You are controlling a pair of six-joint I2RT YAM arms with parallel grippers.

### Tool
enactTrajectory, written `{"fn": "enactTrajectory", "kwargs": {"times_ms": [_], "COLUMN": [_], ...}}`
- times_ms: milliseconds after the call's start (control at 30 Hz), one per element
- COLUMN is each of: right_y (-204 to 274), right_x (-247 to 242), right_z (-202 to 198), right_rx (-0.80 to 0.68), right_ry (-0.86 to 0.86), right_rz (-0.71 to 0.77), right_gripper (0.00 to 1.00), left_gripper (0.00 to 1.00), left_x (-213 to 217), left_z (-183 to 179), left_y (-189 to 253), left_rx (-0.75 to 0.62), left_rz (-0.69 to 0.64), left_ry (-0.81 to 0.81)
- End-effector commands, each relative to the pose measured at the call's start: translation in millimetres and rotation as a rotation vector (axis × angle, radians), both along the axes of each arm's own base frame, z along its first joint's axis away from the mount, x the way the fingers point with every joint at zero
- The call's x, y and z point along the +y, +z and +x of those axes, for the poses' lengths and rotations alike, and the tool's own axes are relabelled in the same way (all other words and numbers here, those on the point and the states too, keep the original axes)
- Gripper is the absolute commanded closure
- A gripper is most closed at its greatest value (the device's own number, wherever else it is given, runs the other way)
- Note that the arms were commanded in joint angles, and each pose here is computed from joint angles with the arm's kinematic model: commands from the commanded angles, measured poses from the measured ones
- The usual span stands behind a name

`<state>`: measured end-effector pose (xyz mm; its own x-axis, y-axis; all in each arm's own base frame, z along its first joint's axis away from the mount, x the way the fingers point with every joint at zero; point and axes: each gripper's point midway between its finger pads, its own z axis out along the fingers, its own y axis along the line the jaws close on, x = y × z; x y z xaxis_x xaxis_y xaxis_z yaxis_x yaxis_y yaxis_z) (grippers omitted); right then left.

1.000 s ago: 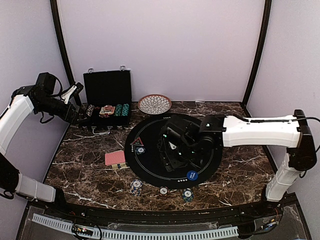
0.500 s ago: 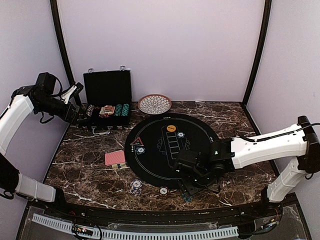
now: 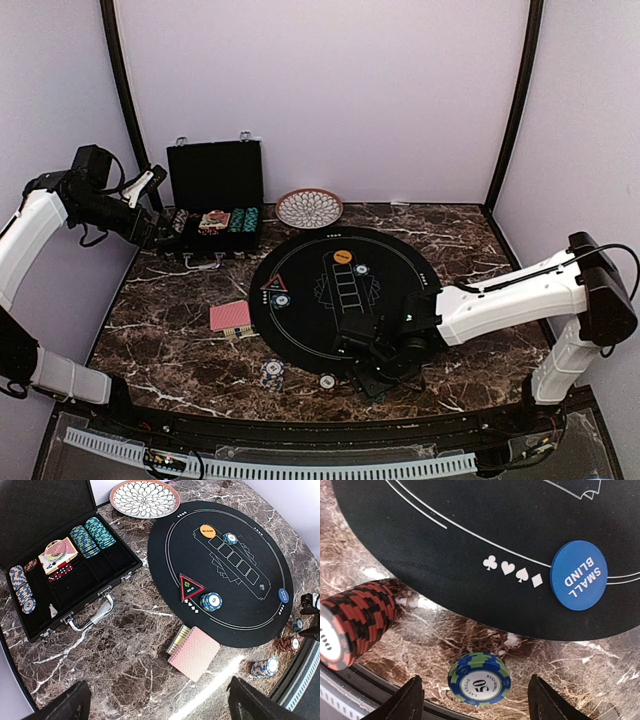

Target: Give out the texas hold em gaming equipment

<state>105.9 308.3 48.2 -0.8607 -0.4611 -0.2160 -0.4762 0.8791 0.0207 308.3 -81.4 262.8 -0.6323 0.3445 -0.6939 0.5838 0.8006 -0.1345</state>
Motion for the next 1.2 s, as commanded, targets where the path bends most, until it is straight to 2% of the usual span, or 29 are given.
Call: {"fn": "enactTrajectory", "kwargs": {"times_ms": [0, 633, 967, 1167], "right_y": [-5, -21, -22, -26], "right_x": [8, -4, -2, -2], "right_z": [-2, -6, -6, -7], "right_rx": [-0.001, 0.013, 0.014, 0.02], "right_ry": [0.013, 0.008, 0.005, 0.009], "right_rz": [0.006, -0.035, -0.024, -0.03], "right_gripper": [0.3, 0.39, 0.48, 0.49], "left_gripper": [0.01, 0.01, 0.01, 0.01], "left_x": [-4, -4, -4, -4], "left_z": [-10, -8, -9, -8], "left_y": [4, 10, 8, 8], "left_rx": [-0.007, -0.017, -0.012, -0.015], "left_rz": [-0.013, -0.011, -0.009, -0.007], "left_ry": [-0.02, -0.017, -0.017, -0.018]}}
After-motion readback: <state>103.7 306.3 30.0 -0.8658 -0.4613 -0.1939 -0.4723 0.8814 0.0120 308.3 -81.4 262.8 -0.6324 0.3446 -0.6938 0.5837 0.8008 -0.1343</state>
